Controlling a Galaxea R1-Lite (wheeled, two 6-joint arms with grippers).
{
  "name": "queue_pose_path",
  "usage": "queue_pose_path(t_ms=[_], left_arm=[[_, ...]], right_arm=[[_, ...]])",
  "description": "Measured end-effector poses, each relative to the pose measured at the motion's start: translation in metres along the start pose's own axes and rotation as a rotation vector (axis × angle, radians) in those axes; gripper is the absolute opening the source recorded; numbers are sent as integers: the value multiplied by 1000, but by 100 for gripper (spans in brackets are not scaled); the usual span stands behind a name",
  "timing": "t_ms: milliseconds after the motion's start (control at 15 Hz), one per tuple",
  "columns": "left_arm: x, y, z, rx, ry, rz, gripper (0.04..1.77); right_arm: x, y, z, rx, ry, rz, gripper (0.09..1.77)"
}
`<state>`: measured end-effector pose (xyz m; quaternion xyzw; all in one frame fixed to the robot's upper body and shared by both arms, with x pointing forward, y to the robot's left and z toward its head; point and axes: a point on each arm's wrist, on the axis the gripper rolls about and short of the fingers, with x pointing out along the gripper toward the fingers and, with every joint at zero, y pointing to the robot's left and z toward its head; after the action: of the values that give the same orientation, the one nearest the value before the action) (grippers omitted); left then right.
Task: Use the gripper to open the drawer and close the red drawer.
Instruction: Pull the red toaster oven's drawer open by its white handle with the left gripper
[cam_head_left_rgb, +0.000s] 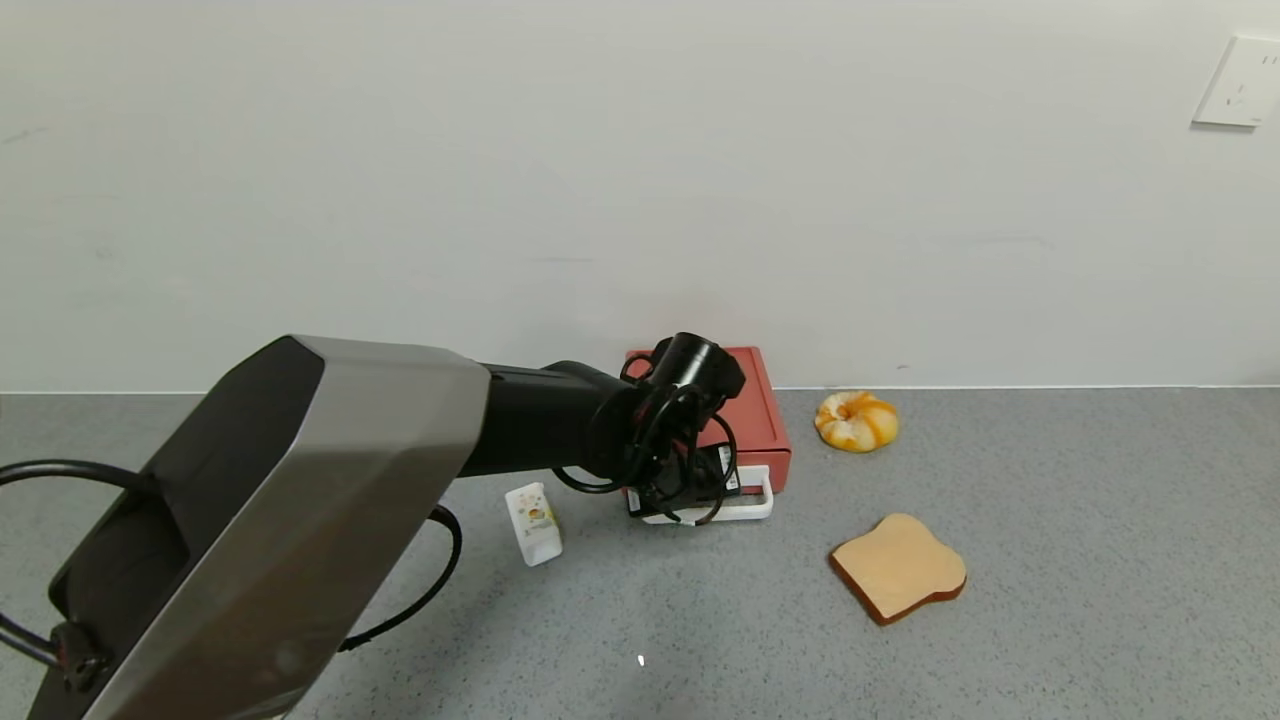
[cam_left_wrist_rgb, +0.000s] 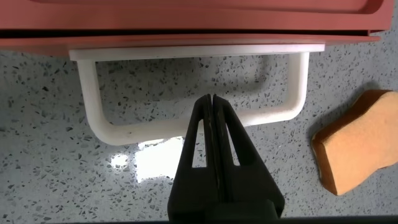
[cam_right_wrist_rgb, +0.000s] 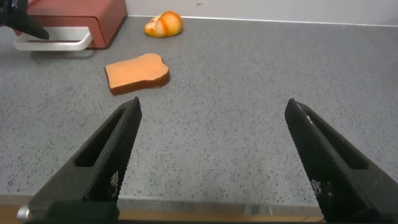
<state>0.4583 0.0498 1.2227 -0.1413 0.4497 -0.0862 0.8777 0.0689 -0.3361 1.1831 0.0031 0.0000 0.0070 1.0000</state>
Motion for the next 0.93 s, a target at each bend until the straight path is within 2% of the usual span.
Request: queue_pose_path(t_ms=[933], left_arm=[[7, -1, -2, 7, 18, 8, 11]], right_arm=[[0, 0, 0, 0, 0, 0, 170]])
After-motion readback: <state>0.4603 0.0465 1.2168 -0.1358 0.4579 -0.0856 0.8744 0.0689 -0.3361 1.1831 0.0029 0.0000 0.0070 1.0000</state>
